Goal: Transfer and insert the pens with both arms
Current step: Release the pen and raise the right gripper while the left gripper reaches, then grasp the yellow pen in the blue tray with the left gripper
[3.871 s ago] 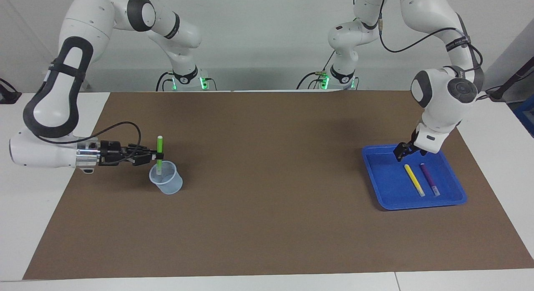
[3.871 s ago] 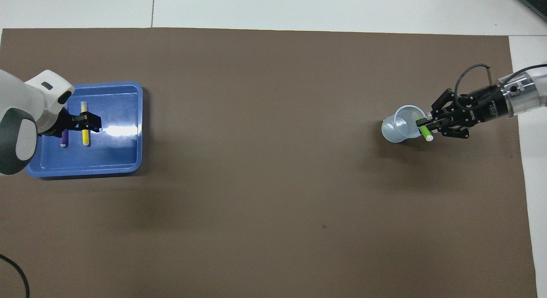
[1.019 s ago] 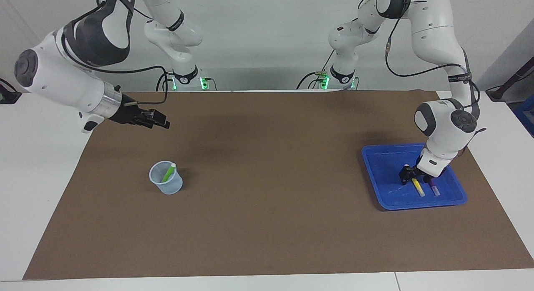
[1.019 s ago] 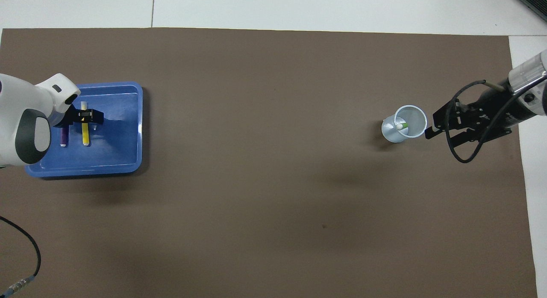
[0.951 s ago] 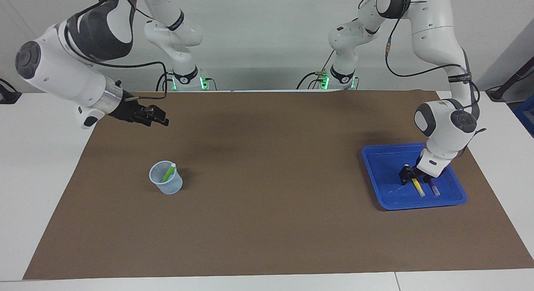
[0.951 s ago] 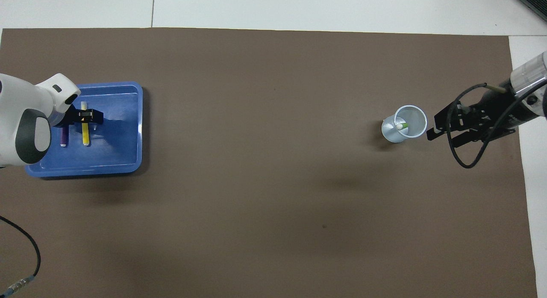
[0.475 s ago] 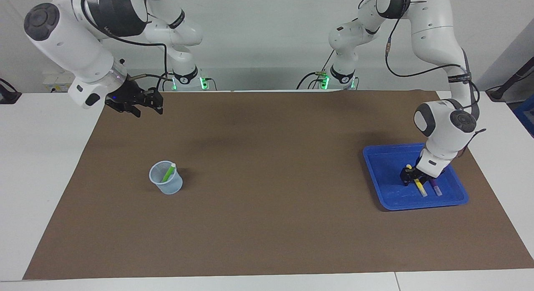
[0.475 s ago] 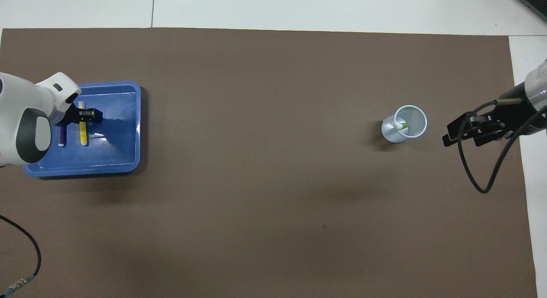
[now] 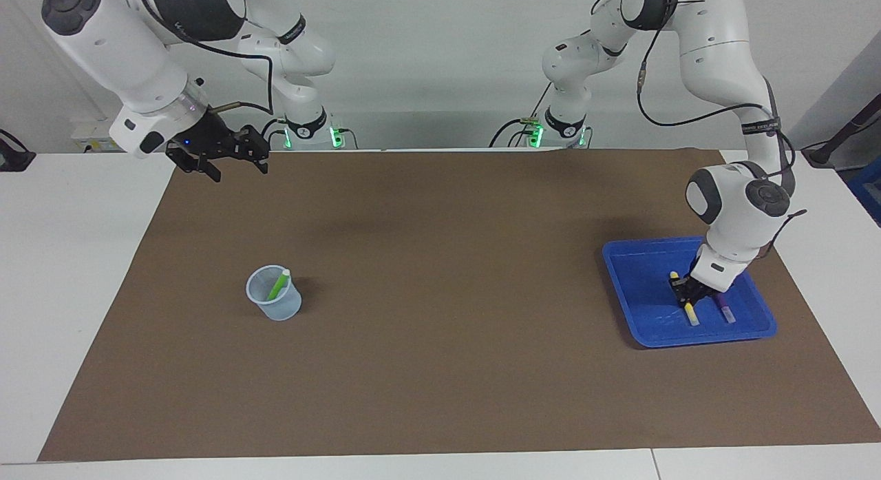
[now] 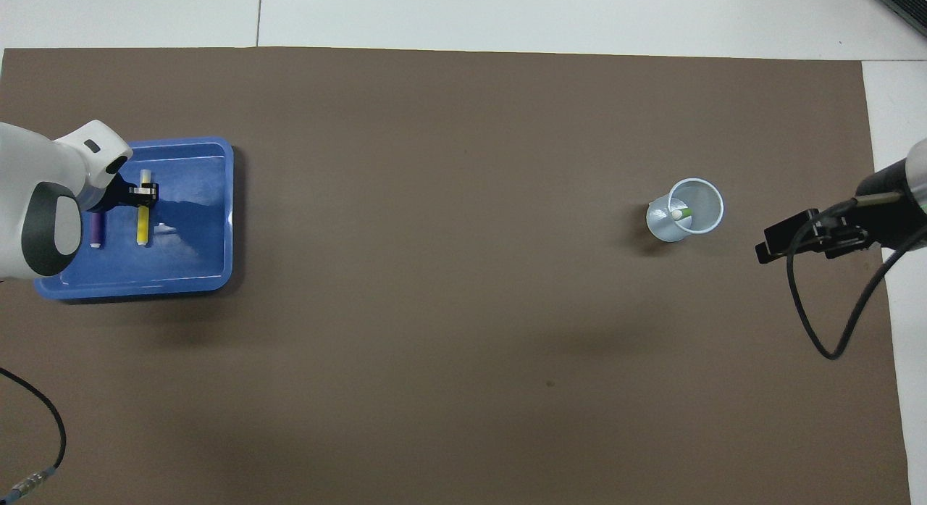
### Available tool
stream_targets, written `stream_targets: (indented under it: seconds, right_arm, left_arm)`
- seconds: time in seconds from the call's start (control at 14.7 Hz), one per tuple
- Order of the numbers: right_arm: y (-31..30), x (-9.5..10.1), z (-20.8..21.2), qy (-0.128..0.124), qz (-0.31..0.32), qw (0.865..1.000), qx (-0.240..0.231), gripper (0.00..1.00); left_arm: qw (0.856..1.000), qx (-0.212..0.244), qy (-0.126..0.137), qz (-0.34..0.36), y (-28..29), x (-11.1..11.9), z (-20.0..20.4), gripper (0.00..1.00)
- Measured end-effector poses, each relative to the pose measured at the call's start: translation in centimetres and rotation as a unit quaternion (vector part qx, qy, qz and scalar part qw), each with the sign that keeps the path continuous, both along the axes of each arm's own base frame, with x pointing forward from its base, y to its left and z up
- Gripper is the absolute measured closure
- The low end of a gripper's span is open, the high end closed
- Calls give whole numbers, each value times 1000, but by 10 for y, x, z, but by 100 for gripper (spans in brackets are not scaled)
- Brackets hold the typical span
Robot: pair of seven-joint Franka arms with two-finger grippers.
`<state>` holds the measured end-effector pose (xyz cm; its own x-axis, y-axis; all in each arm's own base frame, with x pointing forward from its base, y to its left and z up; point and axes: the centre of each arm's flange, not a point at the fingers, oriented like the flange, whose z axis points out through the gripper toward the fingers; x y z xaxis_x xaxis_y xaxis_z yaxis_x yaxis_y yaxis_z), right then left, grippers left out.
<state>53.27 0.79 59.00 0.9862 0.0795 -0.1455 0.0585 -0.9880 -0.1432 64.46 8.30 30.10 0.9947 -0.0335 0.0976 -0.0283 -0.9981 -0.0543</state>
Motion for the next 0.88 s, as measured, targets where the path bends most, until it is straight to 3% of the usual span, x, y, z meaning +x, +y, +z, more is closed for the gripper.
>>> stream_targets:
  seconds: [0.2,0.34,0.88]
  right_arm:
    - [1,-38,1,-10,-2,1000,-3,6]
    - [2,-47,2,-12,-3,1000,-4,6]
    - [0,-36,-2,-41,5,999,-3,0]
  left_arm:
    - [1000,0,1,2,0,0,0,82]
    - [1000,0,11,6,-1,1,2,82]
    - [999,2,34,26,-12,12,31,82]
